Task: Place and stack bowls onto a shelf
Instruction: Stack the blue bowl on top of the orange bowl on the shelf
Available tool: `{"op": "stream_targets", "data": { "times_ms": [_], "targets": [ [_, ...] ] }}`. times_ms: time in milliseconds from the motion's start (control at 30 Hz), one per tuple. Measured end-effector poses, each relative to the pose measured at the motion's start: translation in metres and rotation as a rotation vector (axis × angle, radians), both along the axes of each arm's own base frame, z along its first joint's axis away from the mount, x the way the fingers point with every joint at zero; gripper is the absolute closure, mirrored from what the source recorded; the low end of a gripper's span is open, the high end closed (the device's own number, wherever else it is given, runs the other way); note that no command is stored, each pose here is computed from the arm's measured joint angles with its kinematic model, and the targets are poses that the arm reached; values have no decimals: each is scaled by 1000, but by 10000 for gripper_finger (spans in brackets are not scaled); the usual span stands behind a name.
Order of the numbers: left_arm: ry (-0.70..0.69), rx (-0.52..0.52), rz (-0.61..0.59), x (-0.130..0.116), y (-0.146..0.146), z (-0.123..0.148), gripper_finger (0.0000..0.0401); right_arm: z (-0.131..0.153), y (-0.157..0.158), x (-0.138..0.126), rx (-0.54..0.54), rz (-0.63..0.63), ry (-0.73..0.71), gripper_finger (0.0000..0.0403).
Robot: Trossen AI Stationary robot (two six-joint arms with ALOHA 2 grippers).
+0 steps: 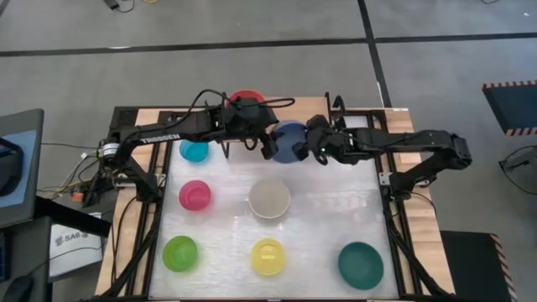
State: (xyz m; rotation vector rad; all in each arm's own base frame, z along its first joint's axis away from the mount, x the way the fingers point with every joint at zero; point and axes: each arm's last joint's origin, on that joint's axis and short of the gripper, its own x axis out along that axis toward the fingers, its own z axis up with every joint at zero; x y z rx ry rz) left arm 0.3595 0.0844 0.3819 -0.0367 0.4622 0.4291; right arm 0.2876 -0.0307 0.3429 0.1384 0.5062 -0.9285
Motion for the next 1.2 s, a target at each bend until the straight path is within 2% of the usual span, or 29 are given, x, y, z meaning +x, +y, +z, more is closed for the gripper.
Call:
{"op": "stream_targets", "data": {
  "times_ms": [133,267,333,533,667,767,900,1067,1200],
  "targets": [
    [-7,27,43,-2,1,3,269,9,-1,2,-47,21,16,366],
    [15,62,69,-4,3,4,357,11,-2,2,-36,24,1,342],
    [33,82,88,-4,4,2,386,14,-1,1,-18,37,-19,330],
    [49,67,68,-8,14,3,396,30,3,-10,18,98,-113,260],
    [70,46,31,-16,31,11,401,46,3,-22,15,97,-214,199],
    [124,63,60,-28,49,16,401,55,2,-29,15,66,-287,169],
    [155,73,135,-48,81,23,401,54,0,-32,52,37,-309,161],
    [99,-42,164,-74,122,24,401,44,4,-30,128,17,-280,168],
    [122,-82,223,-92,145,18,401,36,8,-27,174,-3,-268,170]
  ]
}}
